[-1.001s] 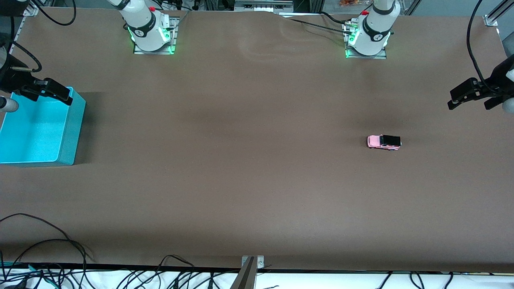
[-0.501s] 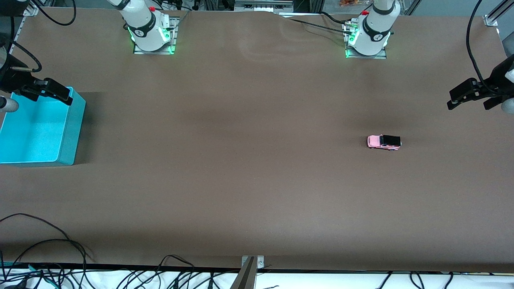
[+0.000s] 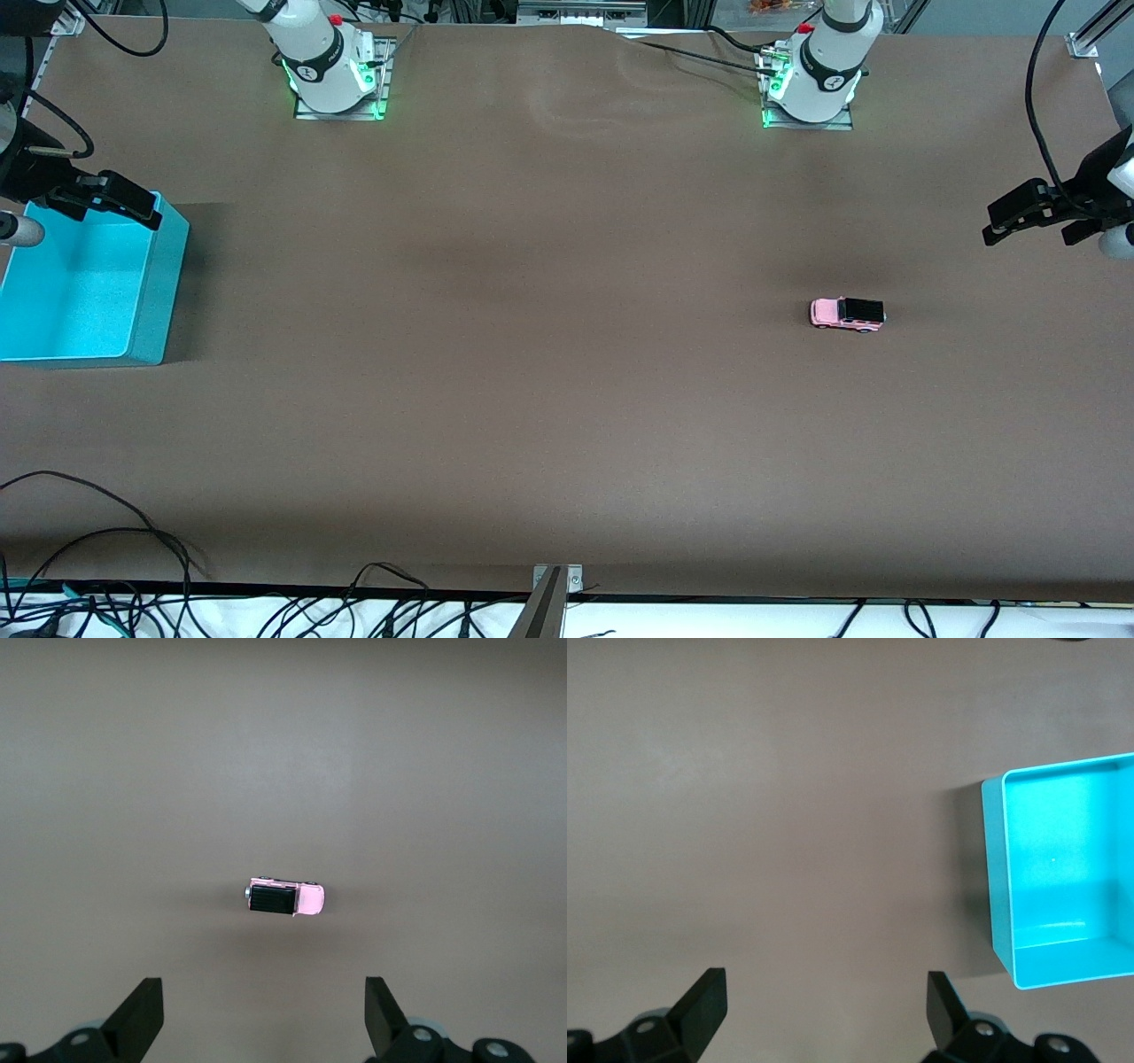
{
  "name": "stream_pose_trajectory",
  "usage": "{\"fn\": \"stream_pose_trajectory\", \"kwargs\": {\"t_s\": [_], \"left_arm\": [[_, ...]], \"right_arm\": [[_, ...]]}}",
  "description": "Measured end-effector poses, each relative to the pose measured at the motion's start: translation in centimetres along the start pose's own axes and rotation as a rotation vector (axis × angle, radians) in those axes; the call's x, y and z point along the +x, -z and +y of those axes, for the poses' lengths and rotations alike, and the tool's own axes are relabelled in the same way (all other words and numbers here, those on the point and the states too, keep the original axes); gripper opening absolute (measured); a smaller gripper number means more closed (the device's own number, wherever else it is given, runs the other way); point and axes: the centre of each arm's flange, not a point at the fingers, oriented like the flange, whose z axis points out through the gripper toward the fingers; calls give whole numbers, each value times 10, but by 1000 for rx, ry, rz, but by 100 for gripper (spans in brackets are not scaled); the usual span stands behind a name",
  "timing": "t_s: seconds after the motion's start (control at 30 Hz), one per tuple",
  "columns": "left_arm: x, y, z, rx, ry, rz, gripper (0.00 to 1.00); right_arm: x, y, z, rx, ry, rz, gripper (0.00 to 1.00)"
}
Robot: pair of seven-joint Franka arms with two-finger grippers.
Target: Wind and store pink jeep toy
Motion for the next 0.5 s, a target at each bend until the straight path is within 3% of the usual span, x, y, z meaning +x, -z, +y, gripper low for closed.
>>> {"fn": "stream_pose_trajectory", "kwargs": {"t_s": [0.5], "left_arm": [[-2, 14, -12, 4, 19, 6, 100]], "right_arm": [[-2, -2, 3, -2, -3, -20, 100]]}}
